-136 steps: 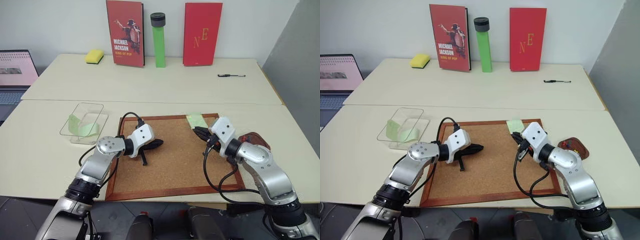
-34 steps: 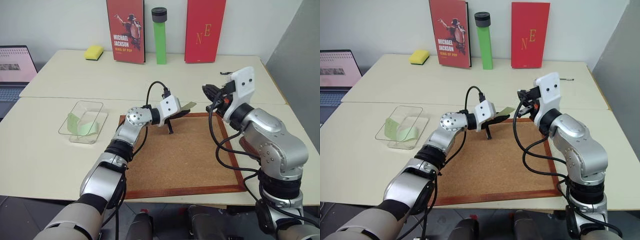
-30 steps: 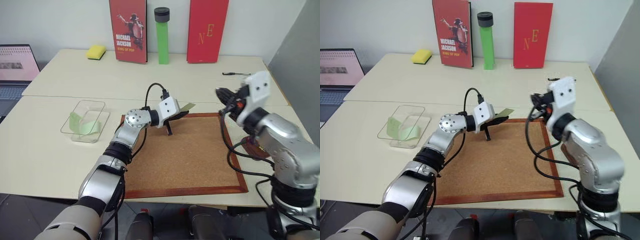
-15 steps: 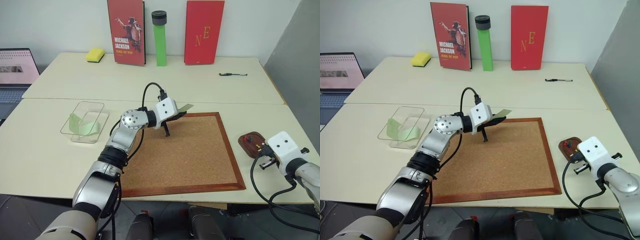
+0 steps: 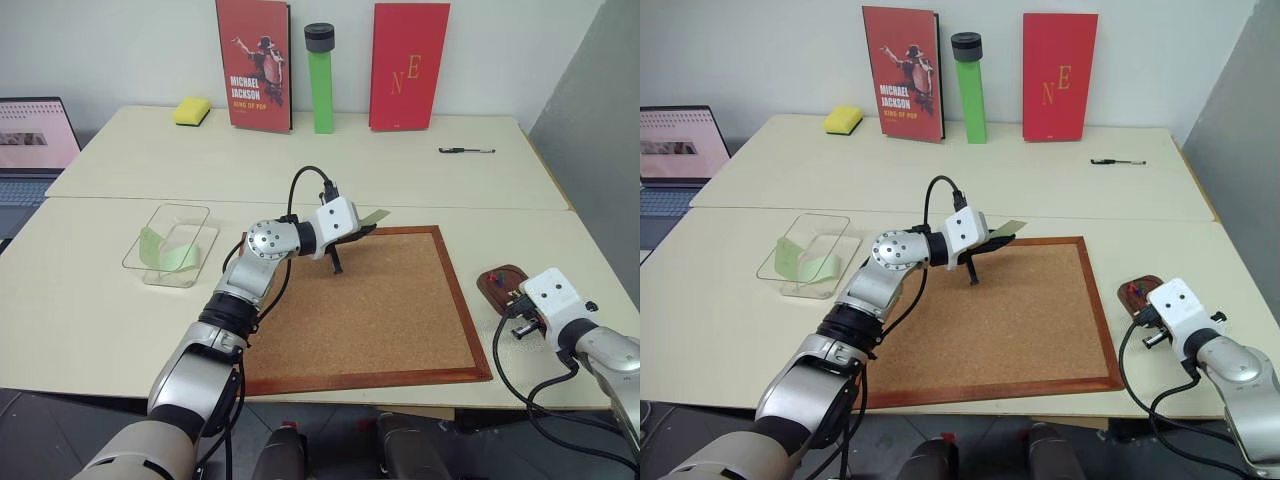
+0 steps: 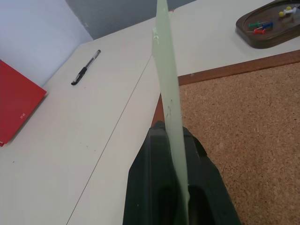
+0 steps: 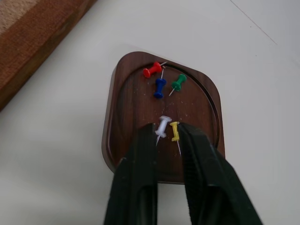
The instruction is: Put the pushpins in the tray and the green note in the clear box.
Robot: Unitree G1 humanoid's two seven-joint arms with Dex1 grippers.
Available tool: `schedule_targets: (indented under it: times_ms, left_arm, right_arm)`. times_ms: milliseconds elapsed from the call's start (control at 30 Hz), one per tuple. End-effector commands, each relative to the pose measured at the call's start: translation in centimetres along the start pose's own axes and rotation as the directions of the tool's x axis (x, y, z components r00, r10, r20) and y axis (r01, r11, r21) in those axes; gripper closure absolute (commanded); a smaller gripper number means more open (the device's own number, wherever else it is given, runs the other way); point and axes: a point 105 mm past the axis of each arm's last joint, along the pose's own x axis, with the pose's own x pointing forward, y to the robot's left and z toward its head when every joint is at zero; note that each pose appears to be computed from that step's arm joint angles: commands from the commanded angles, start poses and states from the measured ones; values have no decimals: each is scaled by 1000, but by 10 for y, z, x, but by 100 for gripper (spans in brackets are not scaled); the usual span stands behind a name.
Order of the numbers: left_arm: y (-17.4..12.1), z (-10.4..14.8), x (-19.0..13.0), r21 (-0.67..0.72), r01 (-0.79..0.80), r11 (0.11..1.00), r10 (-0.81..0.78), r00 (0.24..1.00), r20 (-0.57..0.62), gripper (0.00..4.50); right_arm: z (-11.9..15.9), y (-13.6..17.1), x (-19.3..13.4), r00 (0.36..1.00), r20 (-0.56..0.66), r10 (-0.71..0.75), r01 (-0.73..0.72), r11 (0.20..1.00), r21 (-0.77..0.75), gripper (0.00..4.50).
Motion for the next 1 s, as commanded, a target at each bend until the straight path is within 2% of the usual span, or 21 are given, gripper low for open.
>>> schedule_targets:
  times_ms: [33,133,233,300,367,433,600,767,867,1000]
  left_arm:
    - [8,11,-2,50,-24,998,23,999,25,450]
    - [9,11,-2,52,-31,998,29,999,22,450]
    - [16,11,-6,61,-54,997,54,998,14,450]
    - [24,9,-12,77,-83,994,84,996,-10,450]
    - [37,7,-23,114,-131,985,138,989,-55,450]
    - [45,6,-30,139,-158,978,170,982,-81,450]
    - [80,13,-80,202,-322,925,358,916,-181,450]
    - [94,5,-142,216,-468,857,515,795,-321,450]
    - [91,-11,-187,218,-524,823,562,697,-446,450]
    - [88,-30,-223,237,-573,785,593,584,-555,450]
  right_arm:
    - [14,-6,-4,998,53,-17,17,1000,-5,263]
    - [20,-5,-7,997,75,-9,8,1000,8,189]
    - [42,-4,-16,986,164,11,-13,1000,5,113]
    - [65,1,-23,964,260,50,-54,998,8,113]
    - [95,13,-30,914,388,118,-131,991,5,113]
    - [109,19,-32,884,441,152,-169,986,-1,113]
    - [159,62,-29,716,564,411,-414,901,-131,113]
    - [188,79,-17,610,606,511,-504,840,-200,113]
    - [211,90,-9,539,638,550,-531,810,-251,113]
    - [233,104,-5,464,660,591,-555,774,-303,113]
